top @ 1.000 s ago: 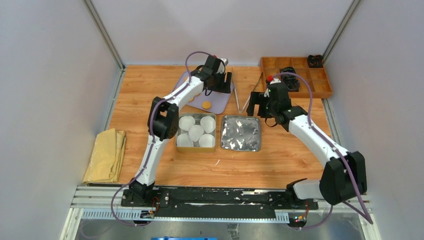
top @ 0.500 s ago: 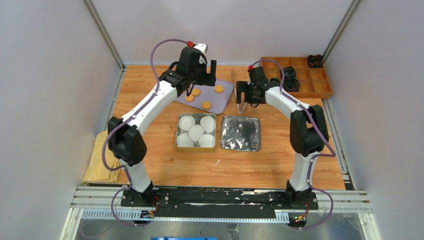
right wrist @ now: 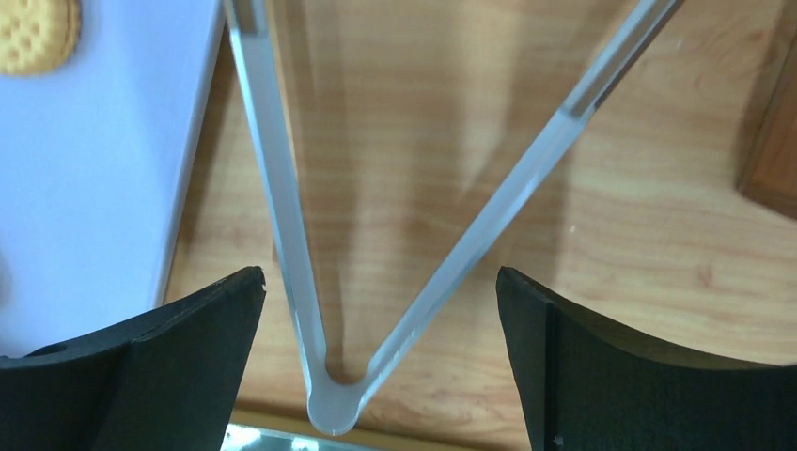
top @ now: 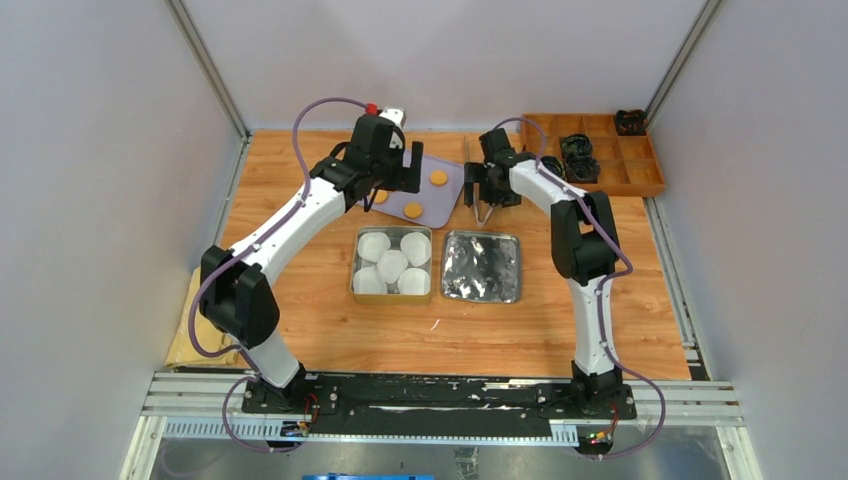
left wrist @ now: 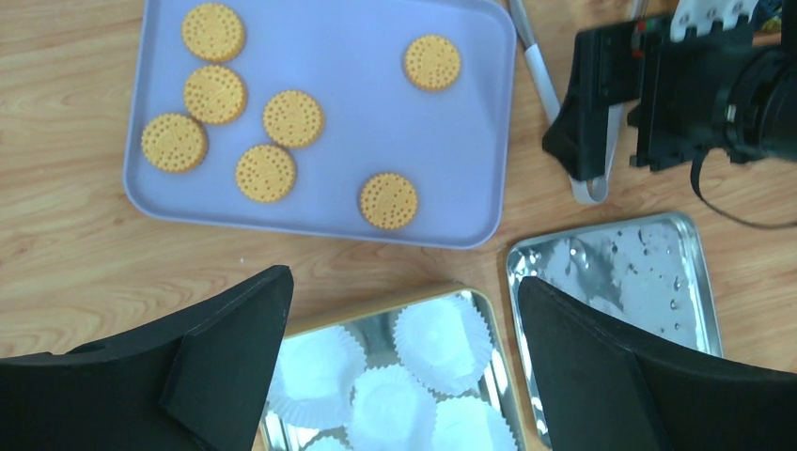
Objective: Pack the cookies
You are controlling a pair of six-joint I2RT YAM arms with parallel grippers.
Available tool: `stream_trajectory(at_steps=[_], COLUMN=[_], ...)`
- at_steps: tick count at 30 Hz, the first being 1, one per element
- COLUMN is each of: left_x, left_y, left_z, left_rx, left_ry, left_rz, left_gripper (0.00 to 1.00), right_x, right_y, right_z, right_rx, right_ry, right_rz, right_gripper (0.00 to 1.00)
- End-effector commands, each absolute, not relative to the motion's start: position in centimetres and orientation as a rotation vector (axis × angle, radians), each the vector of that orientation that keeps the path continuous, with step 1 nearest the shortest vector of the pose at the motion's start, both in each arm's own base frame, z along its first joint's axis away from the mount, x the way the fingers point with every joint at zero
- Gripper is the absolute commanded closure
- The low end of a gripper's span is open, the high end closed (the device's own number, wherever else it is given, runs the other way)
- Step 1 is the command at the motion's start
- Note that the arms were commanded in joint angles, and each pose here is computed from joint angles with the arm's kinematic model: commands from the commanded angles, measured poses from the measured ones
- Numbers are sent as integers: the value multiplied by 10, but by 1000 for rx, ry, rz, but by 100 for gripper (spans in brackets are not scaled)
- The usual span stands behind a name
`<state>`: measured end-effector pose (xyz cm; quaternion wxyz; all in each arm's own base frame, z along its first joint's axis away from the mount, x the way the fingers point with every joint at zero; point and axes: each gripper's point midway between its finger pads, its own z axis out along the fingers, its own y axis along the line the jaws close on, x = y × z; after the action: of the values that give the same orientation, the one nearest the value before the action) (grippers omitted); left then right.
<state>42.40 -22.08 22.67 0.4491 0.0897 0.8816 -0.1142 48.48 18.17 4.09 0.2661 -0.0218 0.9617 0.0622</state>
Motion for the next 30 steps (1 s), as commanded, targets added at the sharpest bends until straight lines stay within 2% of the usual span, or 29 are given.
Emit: stream_trajectory(at_steps=[1,10,12,21,30], left_x=[414,408,407,409,407], left_y=[-212,-210,-210,-221,-227], left_z=[241,239,237,235,241], left_rx=[216,224,226,236,230], left_ry=[2150,2149,2156,2159,2145], left_rz=[-274,-281,-279,-336,-389], left_gripper=[4,3,3,3,3], right_x=[491,502,495,467,469], right_y=[172,170,165,144,141], right_z=[24,-7,-8,23,78], right_rx=[16,87,86,72,19], right_ry=[2646,2692,2702,2636,2539], right_rz=[18,-129,-169,-246,-223], right_gripper=[0,1,4,36,38])
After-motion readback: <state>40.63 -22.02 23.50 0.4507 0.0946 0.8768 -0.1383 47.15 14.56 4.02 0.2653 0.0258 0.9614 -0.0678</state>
